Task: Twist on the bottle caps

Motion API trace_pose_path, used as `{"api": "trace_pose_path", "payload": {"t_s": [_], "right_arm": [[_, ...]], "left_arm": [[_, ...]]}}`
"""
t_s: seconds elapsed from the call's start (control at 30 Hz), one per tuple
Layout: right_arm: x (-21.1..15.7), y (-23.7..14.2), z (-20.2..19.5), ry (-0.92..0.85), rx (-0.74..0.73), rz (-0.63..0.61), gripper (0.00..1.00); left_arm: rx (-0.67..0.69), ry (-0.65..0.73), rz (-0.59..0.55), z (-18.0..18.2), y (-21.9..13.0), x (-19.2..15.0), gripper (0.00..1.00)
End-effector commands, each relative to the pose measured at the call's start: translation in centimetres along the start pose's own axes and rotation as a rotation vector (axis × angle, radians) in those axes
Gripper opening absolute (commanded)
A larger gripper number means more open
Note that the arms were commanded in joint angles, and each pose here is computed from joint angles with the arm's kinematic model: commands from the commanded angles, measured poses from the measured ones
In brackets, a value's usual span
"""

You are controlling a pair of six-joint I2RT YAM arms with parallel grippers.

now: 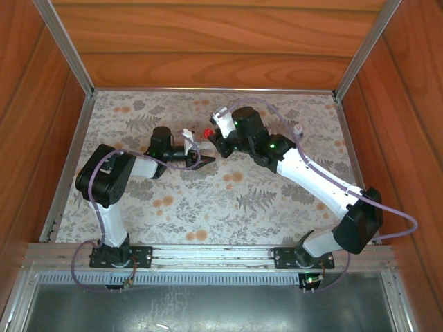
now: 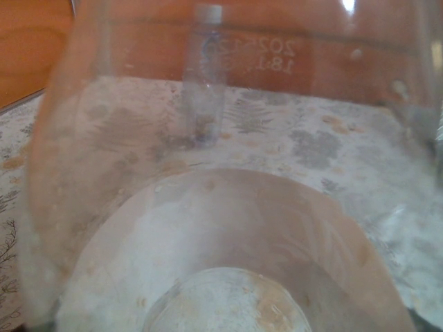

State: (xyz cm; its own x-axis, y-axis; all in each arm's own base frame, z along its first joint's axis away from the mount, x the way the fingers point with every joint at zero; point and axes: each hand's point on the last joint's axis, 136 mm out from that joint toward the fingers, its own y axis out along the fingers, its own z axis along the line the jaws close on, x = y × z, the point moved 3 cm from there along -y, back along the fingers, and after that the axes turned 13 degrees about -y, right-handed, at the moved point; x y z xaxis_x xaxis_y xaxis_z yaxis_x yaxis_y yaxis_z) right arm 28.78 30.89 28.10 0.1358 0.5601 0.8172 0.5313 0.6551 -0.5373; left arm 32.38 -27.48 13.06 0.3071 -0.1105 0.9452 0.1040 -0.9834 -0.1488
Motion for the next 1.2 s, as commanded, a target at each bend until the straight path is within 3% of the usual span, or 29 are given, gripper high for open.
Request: {"api": "trace_pose_path", "payload": {"t_s": [0.0, 0.17, 1.17], "right_arm": [[-0.1, 0.4, 0.7, -0.008, 0.03, -0.004, 0.4], [-0.1, 0.8, 0.5, -0.007, 0.023, 0.001, 0.48], [0.9, 1.8, -0.2, 0.007, -0.001, -0.012, 0.45]], "left_arm": [[-0.024, -0.147, 0.078, -0.1, 0.4, -3.3, 0.59], [-0.024, -0.15, 0.078, -0.1, 0.4, -3.3, 0.59], [-0.025, -0.149, 0.079, -0.2, 0.4, -3.4, 0.59]]}}
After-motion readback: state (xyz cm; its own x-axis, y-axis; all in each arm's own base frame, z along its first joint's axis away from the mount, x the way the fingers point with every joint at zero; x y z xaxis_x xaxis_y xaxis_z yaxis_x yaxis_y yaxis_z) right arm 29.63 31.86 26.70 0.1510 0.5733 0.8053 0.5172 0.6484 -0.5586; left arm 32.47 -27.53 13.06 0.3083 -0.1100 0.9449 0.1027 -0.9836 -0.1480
